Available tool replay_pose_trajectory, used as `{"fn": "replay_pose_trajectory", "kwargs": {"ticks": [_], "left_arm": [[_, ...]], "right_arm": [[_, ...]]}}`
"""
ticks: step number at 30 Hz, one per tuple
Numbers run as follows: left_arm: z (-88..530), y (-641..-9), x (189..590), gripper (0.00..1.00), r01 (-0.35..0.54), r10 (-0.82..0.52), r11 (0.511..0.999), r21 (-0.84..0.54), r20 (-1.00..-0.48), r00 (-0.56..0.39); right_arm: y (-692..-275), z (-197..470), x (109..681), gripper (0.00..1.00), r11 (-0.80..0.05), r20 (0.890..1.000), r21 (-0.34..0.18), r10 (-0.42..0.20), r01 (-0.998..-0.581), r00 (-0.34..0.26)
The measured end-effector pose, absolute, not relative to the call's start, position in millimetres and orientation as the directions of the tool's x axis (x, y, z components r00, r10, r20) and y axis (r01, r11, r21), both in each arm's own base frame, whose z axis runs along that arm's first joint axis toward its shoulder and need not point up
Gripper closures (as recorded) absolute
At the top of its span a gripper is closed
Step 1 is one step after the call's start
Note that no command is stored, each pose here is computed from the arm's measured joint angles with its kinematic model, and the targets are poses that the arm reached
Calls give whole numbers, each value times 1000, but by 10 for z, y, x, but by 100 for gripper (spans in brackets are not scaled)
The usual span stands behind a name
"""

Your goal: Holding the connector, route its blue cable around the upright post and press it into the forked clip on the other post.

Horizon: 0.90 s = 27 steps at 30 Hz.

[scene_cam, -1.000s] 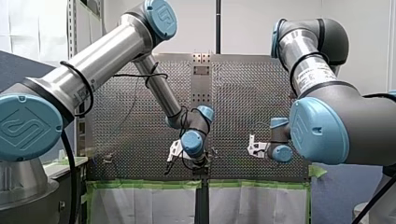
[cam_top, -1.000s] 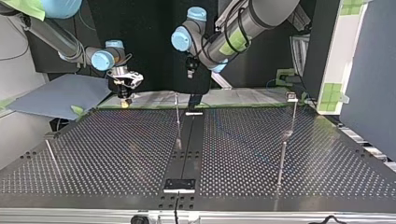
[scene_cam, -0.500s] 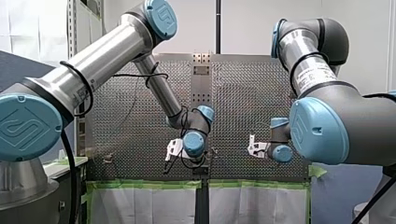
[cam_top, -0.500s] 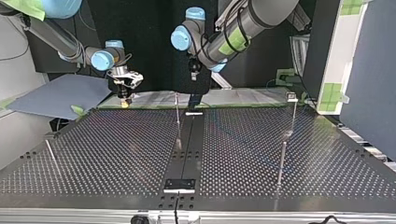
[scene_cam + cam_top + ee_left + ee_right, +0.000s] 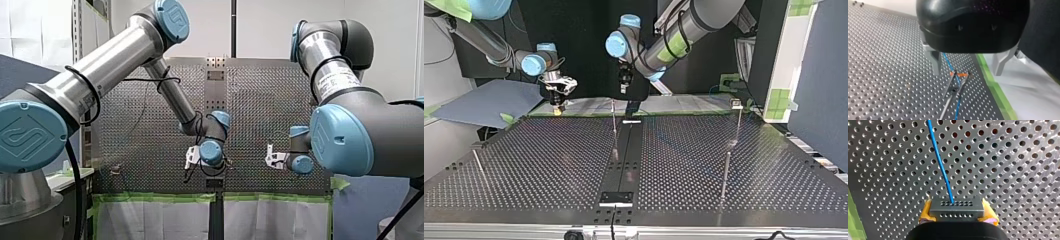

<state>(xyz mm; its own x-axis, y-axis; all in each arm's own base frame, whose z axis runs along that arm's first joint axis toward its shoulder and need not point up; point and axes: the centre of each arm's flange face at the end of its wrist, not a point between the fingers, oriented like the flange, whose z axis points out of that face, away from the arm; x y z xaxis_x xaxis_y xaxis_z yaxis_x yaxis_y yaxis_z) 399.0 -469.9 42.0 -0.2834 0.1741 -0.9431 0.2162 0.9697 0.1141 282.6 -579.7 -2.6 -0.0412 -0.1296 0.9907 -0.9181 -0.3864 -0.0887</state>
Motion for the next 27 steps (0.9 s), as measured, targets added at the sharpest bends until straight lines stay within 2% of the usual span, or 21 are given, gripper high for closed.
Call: {"fn": "replay_pose_trajectory", "kwargs": {"ticks": [17,27], "left_arm": [[473,-4739,4309,0,268,86,963,-3,-943,-320],[376,-4775,4441,0,252,104,968,12,-929,-355]], "right_arm": [[-5796,-26,2827,100,-386,991,-89,-131,-918,-41],[-5798,-24,2828,100,-387,991,-89,-129,-918,-42]]}}
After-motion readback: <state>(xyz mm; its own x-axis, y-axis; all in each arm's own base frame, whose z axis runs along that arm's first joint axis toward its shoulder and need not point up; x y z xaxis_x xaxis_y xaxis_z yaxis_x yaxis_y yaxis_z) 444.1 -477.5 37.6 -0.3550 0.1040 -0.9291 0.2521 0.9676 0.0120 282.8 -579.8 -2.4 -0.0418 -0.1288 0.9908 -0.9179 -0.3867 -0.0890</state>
